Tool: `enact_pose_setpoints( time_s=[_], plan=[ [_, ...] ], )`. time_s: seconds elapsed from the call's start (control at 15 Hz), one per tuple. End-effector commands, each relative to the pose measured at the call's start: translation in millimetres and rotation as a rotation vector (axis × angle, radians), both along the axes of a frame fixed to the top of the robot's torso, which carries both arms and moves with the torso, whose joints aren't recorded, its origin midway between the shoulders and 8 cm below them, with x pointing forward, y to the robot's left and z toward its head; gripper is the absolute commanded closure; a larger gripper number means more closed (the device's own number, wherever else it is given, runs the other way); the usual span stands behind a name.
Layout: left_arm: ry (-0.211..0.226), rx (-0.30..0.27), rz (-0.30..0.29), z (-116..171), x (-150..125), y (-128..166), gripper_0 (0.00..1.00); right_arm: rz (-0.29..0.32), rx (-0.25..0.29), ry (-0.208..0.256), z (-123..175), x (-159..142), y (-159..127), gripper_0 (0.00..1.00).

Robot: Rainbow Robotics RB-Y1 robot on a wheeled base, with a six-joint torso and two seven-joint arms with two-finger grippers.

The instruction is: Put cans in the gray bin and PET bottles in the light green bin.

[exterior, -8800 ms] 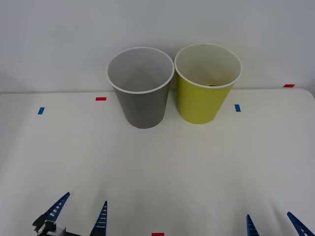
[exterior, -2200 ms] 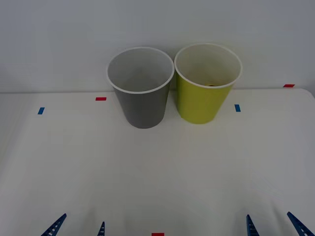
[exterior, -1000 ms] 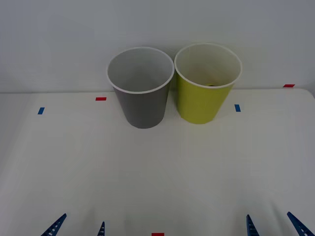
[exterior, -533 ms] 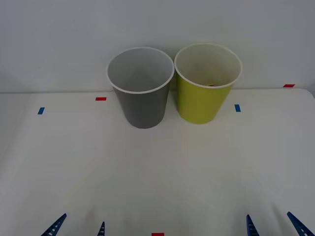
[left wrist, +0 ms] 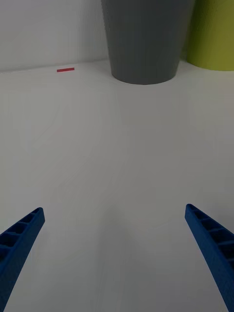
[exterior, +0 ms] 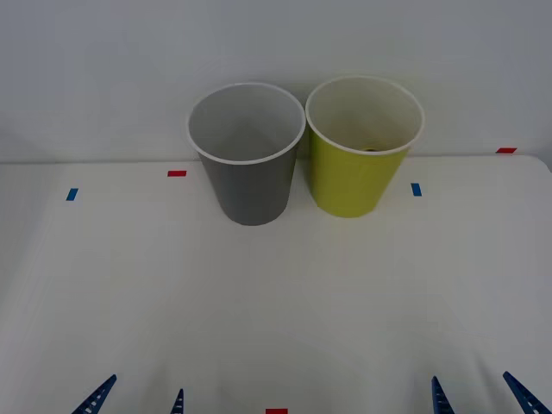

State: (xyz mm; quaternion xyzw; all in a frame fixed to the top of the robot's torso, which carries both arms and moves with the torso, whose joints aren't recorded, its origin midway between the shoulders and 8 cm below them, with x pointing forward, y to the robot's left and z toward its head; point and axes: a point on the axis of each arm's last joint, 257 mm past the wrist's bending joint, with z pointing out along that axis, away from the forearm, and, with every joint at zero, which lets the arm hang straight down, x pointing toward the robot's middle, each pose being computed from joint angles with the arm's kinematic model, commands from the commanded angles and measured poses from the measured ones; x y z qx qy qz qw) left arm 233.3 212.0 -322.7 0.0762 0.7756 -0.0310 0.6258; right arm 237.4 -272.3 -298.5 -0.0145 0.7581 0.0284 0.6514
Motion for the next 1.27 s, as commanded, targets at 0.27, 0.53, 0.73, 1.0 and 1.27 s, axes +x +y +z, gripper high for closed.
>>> enact_pose_setpoints(
  time_s=[0.27,0.53,0.73,1.0,1.27],
  plan=[
    [0.0,0.0,0.0,0.0,0.0,0.0,0.0,0.0,0.0,0.0,0.0,0.0,0.0,0.0],
    [0.0,0.0,0.0,0.0,0.0,0.0,0.0,0.0,0.0,0.0,0.0,0.0,0.0,0.0],
    [0.0,0.0,0.0,0.0,0.0,0.0,0.0,0.0,0.0,0.0,0.0,0.0,0.0,0.0],
    [0.0,0.0,0.0,0.0,0.0,0.0,0.0,0.0,0.0,0.0,0.0,0.0,0.0,0.0],
    [0.0,0.0,0.0,0.0,0.0,0.0,0.0,0.0,0.0,0.0,0.0,0.0,0.0,0.0]
  ],
)
